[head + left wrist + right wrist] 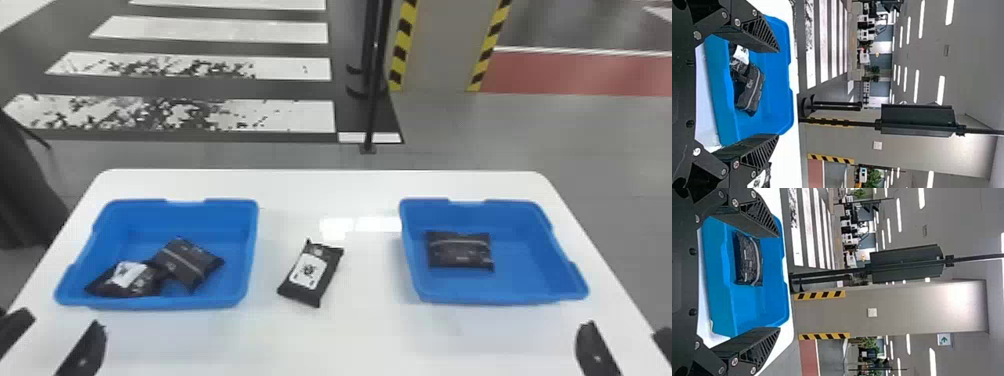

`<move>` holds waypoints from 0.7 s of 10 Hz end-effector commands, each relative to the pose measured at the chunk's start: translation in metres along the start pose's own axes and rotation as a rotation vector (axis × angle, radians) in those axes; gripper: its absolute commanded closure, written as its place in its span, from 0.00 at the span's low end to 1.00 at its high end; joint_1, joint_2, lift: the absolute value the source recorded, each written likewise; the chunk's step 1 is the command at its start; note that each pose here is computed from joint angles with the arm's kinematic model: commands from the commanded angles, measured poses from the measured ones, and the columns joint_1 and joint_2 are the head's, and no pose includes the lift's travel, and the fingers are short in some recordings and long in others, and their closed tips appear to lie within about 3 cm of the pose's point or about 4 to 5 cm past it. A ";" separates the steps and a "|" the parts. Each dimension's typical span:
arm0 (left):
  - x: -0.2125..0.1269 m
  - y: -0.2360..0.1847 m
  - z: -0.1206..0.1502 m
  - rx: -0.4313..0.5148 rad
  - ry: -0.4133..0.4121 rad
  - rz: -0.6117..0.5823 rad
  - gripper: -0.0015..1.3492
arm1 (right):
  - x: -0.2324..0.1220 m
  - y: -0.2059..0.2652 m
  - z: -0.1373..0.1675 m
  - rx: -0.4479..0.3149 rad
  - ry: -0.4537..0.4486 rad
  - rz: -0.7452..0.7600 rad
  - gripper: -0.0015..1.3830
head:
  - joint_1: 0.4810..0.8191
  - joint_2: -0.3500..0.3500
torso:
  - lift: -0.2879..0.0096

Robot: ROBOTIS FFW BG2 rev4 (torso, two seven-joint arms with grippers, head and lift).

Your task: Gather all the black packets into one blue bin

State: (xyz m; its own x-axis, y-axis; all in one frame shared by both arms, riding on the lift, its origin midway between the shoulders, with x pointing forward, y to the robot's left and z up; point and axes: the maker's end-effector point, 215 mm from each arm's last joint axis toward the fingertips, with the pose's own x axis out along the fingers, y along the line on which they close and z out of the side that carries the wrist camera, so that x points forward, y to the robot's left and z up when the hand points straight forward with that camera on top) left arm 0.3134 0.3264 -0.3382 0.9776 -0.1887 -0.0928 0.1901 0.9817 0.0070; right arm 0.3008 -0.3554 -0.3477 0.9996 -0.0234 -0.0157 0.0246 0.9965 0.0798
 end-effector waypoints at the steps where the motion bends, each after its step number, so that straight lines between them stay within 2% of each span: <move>1: 0.007 0.000 0.003 0.017 -0.003 -0.006 0.21 | 0.000 0.000 0.000 0.001 0.000 -0.001 0.14 | 0.63 0.42 | 0.60; 3: 0.027 0.000 -0.003 0.044 0.028 -0.025 0.21 | 0.000 0.000 -0.001 0.001 0.002 0.000 0.14 | 0.63 0.42 | 0.60; 4: 0.043 -0.009 -0.016 0.028 0.050 -0.063 0.21 | 0.000 0.001 -0.001 0.003 0.002 0.001 0.14 | 0.63 0.41 | 0.60; 6: 0.080 -0.047 -0.039 -0.043 0.092 -0.177 0.21 | 0.001 0.001 -0.001 0.006 -0.001 0.001 0.14 | 0.63 0.38 | 0.60; 7: 0.099 -0.073 -0.051 -0.081 0.121 -0.246 0.21 | 0.001 0.001 -0.003 0.007 0.001 0.000 0.14 | 0.63 0.32 | 0.60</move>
State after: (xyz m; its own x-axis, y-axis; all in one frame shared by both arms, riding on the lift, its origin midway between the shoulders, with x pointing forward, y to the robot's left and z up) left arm 0.3842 0.2525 -0.3906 0.9012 -0.3911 -0.1869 0.3822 0.9203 -0.0830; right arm 0.3019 -0.3542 -0.3492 0.9996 -0.0219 -0.0155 0.0231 0.9961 0.0855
